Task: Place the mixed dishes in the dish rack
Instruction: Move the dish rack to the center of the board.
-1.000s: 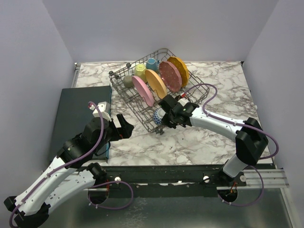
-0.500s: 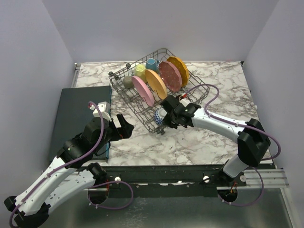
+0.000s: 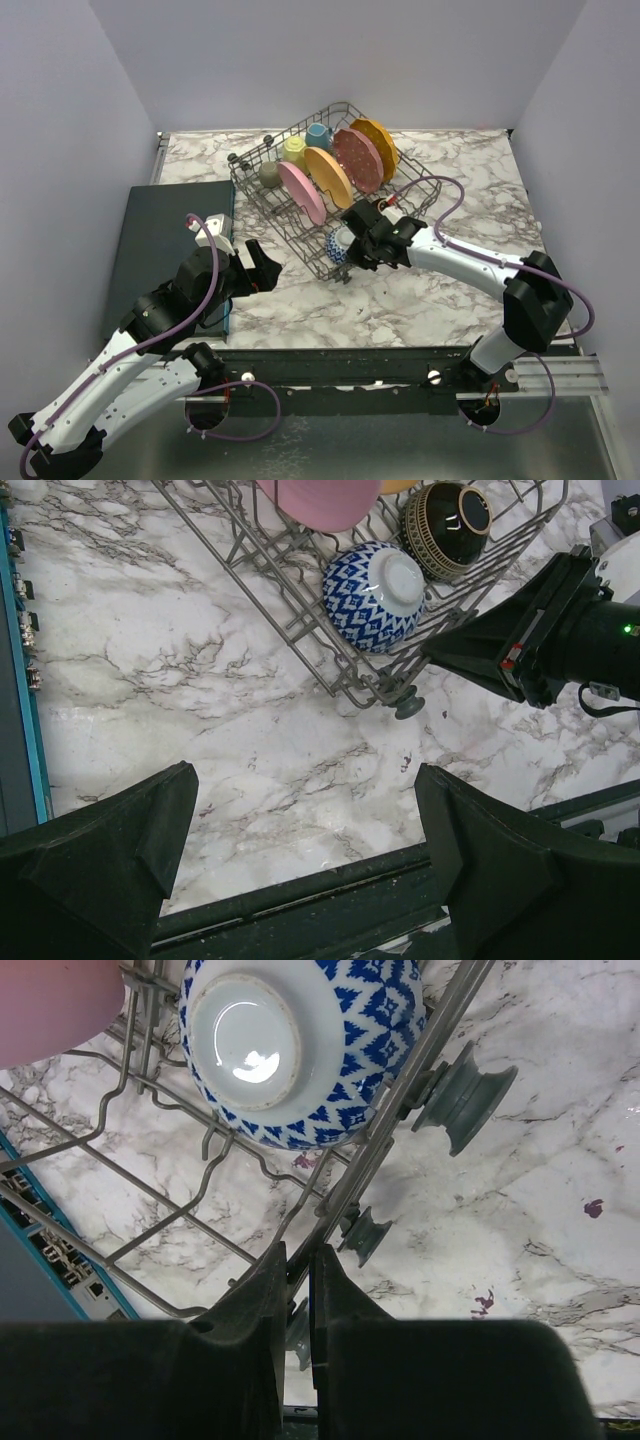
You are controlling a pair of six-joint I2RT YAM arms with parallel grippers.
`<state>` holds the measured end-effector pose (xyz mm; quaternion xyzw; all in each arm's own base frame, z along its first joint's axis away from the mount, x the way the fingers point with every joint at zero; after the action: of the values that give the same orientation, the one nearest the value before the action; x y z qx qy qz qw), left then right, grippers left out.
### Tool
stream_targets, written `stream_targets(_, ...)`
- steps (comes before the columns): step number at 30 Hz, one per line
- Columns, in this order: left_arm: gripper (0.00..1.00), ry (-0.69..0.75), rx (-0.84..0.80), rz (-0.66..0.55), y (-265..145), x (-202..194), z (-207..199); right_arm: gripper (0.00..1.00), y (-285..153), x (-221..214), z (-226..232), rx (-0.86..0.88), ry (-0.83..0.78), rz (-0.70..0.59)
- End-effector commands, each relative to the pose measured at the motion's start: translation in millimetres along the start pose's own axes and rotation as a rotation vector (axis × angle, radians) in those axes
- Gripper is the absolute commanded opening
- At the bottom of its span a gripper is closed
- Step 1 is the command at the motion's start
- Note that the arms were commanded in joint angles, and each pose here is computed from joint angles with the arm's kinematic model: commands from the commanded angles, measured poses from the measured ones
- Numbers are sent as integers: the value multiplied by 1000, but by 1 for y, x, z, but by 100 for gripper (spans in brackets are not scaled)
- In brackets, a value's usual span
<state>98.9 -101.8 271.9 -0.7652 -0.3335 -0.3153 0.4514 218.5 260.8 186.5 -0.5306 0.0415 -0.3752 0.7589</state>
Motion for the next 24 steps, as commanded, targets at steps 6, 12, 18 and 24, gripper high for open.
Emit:
stream_targets(6, 99, -1, 17, -17, 3, 1, 1, 0, -1, 26, -31, -117, -27, -150)
stream_targets(12, 99, -1, 17, -18, 3, 2, 1, 0, -3, 28, -39, -140, -41, -170)
stream_targets(18, 99, -1, 16, -19, 2, 2, 1, 0, -6, 32, -45, -141, -62, -186)
stream_targets(24, 99, -1, 16, -18, 3, 2, 1, 0, -4, 35, -52, -168, -107, -185)
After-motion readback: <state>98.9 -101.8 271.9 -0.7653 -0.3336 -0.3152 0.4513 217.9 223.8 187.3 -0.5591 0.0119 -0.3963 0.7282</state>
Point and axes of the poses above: each gripper's point midway between its finger pads, its own y axis out along the fingers, its own z axis along the line the jaws close on, x = y × z, the point moved 10 cm from there along -y, back along the fingers, and after that the axes turned 5 degrees about y, right-handed, at the moved point
